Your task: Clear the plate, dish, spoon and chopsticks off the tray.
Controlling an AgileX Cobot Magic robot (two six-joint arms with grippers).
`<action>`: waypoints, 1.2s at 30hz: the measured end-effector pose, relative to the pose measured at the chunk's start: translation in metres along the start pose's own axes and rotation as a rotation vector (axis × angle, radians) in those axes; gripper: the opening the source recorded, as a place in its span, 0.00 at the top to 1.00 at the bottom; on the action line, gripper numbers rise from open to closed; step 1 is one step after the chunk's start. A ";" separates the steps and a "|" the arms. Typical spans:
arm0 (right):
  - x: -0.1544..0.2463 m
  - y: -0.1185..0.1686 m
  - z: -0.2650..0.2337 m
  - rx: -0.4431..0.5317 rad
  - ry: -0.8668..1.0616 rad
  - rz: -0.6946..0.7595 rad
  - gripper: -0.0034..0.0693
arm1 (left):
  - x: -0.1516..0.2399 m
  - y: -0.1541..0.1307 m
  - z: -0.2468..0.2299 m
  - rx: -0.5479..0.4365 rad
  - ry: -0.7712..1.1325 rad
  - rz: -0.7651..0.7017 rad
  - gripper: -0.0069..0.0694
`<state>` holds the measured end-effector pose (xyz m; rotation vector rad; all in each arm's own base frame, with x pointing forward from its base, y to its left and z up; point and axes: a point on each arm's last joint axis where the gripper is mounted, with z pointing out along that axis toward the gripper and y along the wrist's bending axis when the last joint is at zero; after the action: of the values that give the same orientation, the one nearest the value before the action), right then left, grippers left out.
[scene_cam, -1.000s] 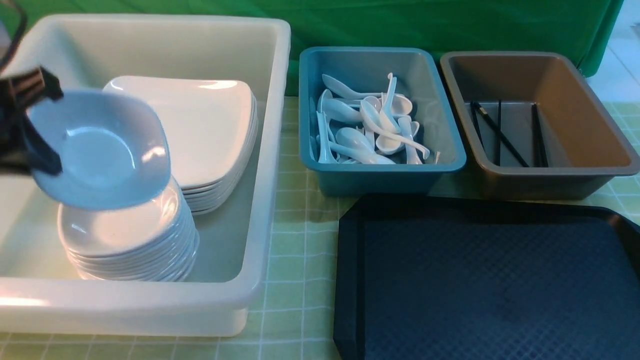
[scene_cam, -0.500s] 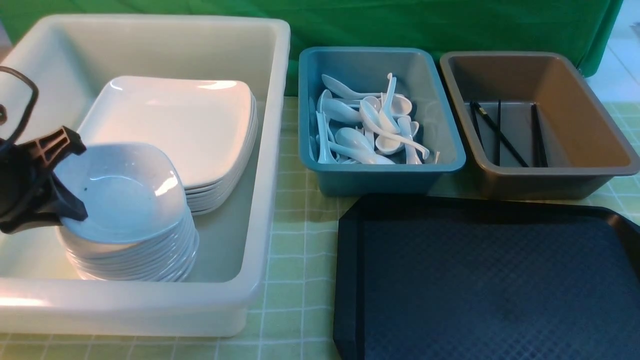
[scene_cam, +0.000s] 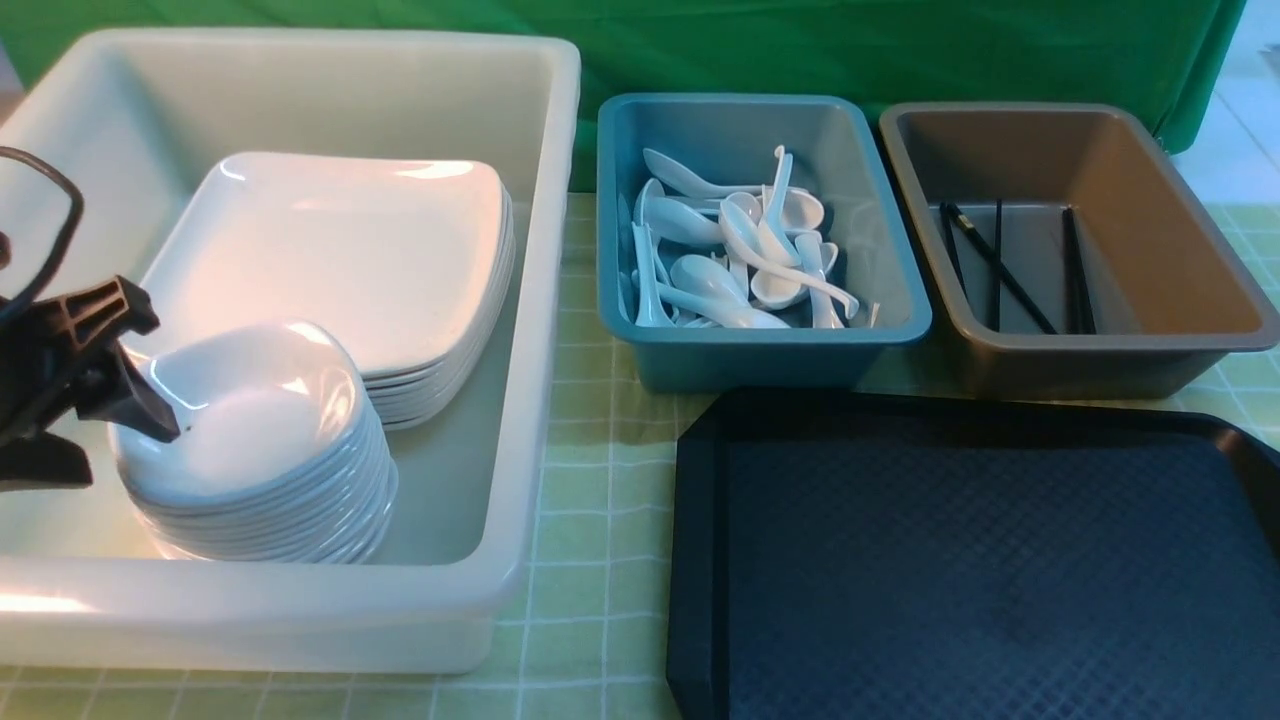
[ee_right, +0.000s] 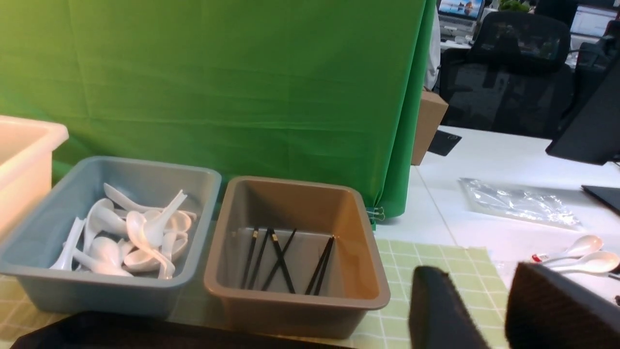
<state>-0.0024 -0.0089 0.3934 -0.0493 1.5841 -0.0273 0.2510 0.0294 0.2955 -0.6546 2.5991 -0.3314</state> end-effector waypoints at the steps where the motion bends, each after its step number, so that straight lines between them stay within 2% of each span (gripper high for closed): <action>1: 0.000 0.000 0.001 0.000 0.004 -0.002 0.72 | -0.002 -0.001 -0.003 -0.003 -0.001 0.014 0.36; 2: 0.000 0.000 0.004 -0.001 0.013 -0.007 0.75 | -0.004 -0.002 -0.008 -0.011 -0.003 0.033 0.36; 4: 0.001 0.003 0.018 -0.015 0.075 -0.042 0.89 | -0.011 -0.006 -0.021 -0.026 -0.006 0.079 0.36; 6: 0.002 0.004 0.026 -0.027 0.114 -0.054 0.92 | -0.013 -0.007 -0.026 -0.030 -0.007 0.094 0.36; 8: 0.006 0.010 0.045 -0.078 0.205 -0.055 0.95 | -0.018 -0.011 -0.040 -0.041 -0.023 0.143 0.43; 13: 0.011 0.021 0.077 -0.185 0.298 -0.098 0.95 | -0.023 -0.016 -0.054 -0.040 -0.029 0.200 0.69; 16: 0.018 0.029 0.096 -0.235 0.270 -0.142 0.95 | -0.021 -0.018 -0.054 -0.017 -0.014 0.220 0.85; 18: 0.030 0.035 0.106 -0.255 0.217 -0.164 0.95 | -0.020 -0.020 -0.054 0.007 -0.009 0.241 0.91; 22: 0.062 0.040 0.118 -0.257 0.168 -0.115 0.95 | -0.019 -0.024 -0.054 0.049 -0.004 0.266 0.92; 26: 0.085 0.042 0.120 -0.256 0.201 -0.076 0.95 | -0.019 -0.025 -0.054 0.060 -0.005 0.275 0.92; 36: 0.107 0.043 0.120 -0.258 0.261 -0.071 0.90 | -0.019 -0.025 -0.054 0.060 -0.005 0.301 0.92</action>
<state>0.1156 0.0303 0.2829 -0.3142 1.8390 0.1196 0.2505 0.0242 0.3580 -0.2364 2.6207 -0.3085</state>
